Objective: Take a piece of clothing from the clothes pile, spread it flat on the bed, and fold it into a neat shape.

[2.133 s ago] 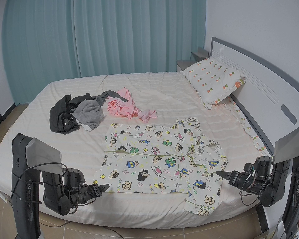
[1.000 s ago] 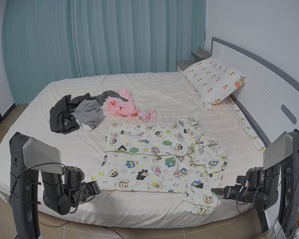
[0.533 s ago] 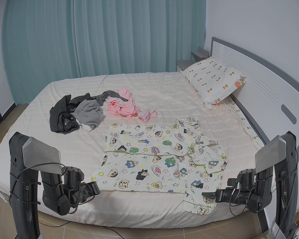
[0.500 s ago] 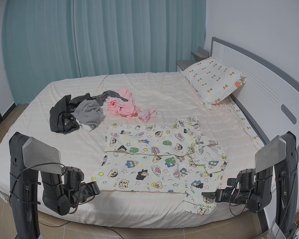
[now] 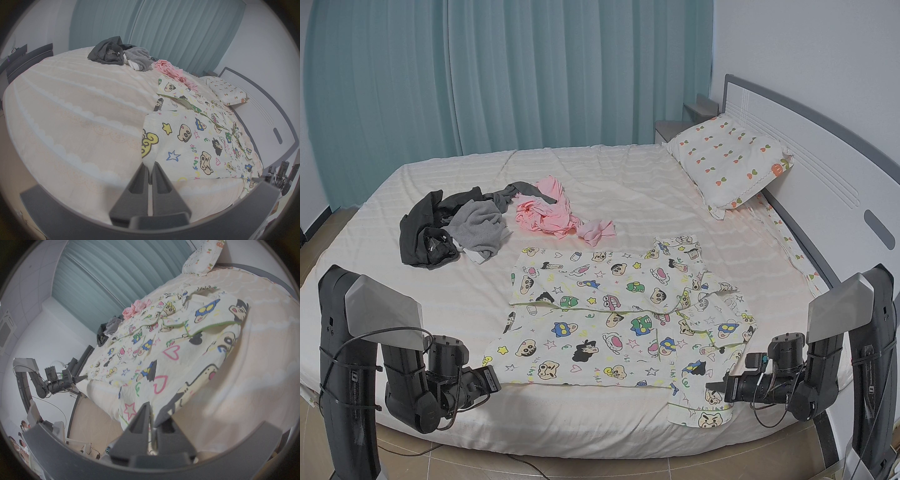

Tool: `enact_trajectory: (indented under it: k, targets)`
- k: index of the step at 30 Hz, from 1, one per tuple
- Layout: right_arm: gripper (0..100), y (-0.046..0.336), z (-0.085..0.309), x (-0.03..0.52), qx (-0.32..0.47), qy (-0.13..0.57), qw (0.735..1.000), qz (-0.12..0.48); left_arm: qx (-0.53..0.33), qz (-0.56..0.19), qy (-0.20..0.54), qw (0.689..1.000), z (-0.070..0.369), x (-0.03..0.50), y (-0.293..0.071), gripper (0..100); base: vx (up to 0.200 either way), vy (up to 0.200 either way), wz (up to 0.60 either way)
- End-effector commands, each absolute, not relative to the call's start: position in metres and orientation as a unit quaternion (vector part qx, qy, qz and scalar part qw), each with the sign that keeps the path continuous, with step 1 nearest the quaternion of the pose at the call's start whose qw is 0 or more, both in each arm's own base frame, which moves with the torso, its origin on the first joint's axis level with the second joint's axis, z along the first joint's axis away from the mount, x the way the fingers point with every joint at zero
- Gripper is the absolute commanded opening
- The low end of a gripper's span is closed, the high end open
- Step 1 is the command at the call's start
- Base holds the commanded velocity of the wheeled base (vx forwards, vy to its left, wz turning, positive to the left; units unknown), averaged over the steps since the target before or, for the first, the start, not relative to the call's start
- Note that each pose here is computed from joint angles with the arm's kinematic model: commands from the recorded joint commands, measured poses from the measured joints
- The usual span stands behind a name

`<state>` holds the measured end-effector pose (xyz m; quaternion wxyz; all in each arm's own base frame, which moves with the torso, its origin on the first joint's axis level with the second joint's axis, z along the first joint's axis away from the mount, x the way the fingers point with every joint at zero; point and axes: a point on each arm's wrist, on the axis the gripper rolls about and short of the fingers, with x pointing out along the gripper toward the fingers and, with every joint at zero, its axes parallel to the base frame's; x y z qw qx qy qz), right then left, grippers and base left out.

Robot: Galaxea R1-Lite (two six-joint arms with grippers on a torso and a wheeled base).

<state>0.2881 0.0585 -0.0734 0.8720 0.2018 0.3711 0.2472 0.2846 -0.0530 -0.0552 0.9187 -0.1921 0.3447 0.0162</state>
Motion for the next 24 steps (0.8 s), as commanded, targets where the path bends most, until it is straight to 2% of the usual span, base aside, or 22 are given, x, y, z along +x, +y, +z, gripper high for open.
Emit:
enact_trajectory:
  k: [1,8,12,24]
  targets:
    - [0,0.045,-0.071,0.288,0.224,0.366,0.87,0.244,-0.193,0.016,0.341,0.92,-0.052,0.284,-0.053,0,0.0,0.0,0.0]
    - [0,0.027,-0.048,0.29,0.272,0.32,0.859,0.294,-0.213,0.013,0.315,0.925,-0.035,0.286,-0.054,0,0.0,0.0,0.0]
    - [0,0.024,-0.04,0.284,0.281,0.32,0.85,0.311,-0.24,0.016,0.302,0.923,-0.023,0.283,-0.055,0,0.0,0.0,0.0]
    - [0,0.023,-0.02,0.267,0.284,0.318,0.836,0.347,-0.239,0.019,0.313,0.919,-0.014,0.263,-0.051,0,0.0,0.0,0.0]
